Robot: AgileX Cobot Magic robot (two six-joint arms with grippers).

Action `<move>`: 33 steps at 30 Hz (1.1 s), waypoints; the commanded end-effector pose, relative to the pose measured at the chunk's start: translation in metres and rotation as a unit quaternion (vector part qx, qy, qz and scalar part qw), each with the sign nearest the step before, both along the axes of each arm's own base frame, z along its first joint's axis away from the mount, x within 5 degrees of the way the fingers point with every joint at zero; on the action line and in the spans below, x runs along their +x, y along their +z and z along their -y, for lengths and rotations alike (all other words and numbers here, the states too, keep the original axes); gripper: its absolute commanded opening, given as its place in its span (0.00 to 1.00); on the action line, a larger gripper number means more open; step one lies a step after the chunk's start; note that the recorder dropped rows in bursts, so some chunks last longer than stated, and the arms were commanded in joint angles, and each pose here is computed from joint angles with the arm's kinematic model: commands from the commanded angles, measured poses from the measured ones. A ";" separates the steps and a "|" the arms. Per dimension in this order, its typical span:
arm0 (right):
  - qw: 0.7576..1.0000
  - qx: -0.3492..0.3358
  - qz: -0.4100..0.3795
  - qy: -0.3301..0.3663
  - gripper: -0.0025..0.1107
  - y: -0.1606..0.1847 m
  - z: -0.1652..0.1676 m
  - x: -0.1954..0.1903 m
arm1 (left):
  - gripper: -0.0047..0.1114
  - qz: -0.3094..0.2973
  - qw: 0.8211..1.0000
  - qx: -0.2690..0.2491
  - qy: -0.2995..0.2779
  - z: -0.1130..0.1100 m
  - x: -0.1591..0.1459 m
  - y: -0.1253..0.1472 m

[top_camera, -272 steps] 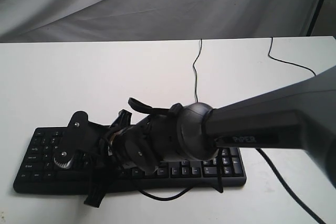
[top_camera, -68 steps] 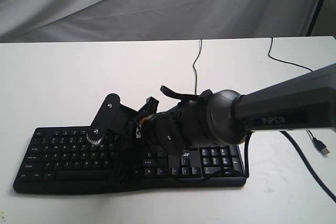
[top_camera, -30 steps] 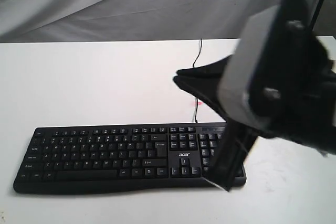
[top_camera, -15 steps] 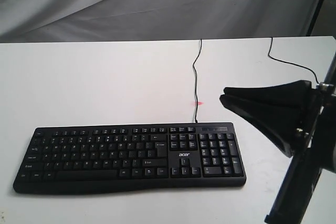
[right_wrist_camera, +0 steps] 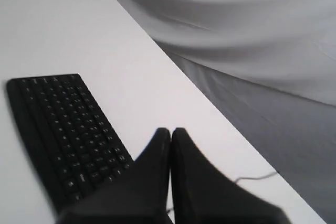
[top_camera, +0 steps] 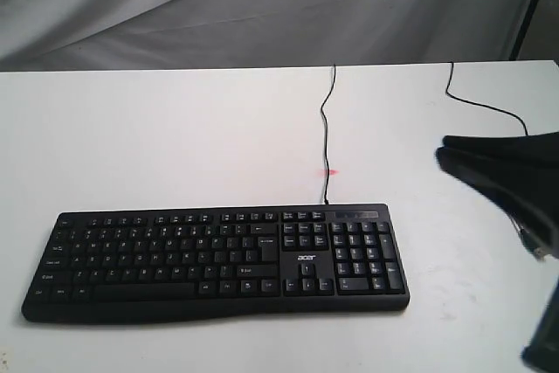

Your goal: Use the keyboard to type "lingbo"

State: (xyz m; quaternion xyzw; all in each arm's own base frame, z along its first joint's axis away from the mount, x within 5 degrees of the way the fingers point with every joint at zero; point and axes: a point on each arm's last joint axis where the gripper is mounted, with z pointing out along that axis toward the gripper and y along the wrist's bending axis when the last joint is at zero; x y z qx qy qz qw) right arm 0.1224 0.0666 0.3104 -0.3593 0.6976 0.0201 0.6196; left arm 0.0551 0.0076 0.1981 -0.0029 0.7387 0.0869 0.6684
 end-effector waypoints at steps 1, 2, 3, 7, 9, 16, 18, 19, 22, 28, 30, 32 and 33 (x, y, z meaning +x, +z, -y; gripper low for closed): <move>0.998 -0.012 -0.013 -0.057 0.02 0.001 0.027 -0.024 | 0.05 -0.002 1.000 -0.002 -0.002 0.000 0.000 -0.002; 0.998 -0.015 -0.012 -0.068 0.02 0.001 0.031 -0.030 | 0.05 -0.002 1.000 -0.002 -0.002 0.000 0.000 -0.002; 0.996 -0.016 -0.009 -0.084 0.02 0.001 0.037 -0.038 | 0.05 -0.002 1.000 -0.002 -0.002 0.000 0.000 -0.002; 0.990 -0.009 0.023 -0.139 0.02 -0.008 0.051 -0.058 | 0.05 -0.002 1.000 -0.002 -0.002 0.000 0.000 -0.002; 0.985 -0.007 0.033 -0.169 0.02 -0.021 0.056 -0.067 | 0.05 -0.002 1.000 -0.002 -0.002 0.000 0.000 -0.002; 0.979 0.013 0.051 -0.196 0.02 -0.067 0.059 -0.079 | 0.05 -0.002 1.000 -0.002 -0.002 0.000 0.000 -0.002; 0.978 0.034 0.052 -0.199 0.02 -0.073 0.059 -0.078 | 0.05 -0.002 1.000 -0.002 -0.002 0.000 0.000 -0.002; 0.977 0.041 0.052 -0.201 0.02 -0.075 0.059 -0.077 | 0.05 -0.002 1.000 -0.002 -0.002 0.000 0.000 -0.002; 0.976 0.055 0.052 -0.205 0.02 -0.080 0.059 -0.075 | 0.05 -0.002 1.000 -0.002 -0.002 0.000 0.000 -0.002; 0.968 0.090 0.084 -0.217 0.02 -0.085 0.061 -0.071 | 0.05 -0.002 1.000 -0.002 -0.002 0.000 0.000 -0.002; 0.964 0.100 0.098 -0.224 0.02 -0.088 0.063 -0.069 | 0.05 -0.002 1.000 -0.002 -0.002 0.000 0.000 -0.002; 0.961 0.116 0.095 -0.231 0.02 -0.097 0.063 -0.067 | 0.05 -0.002 1.000 -0.002 -0.002 0.000 0.000 -0.002; 0.961 0.119 0.091 -0.233 0.02 -0.100 0.064 -0.067 | 0.05 -0.002 1.000 -0.002 -0.002 0.000 0.000 -0.002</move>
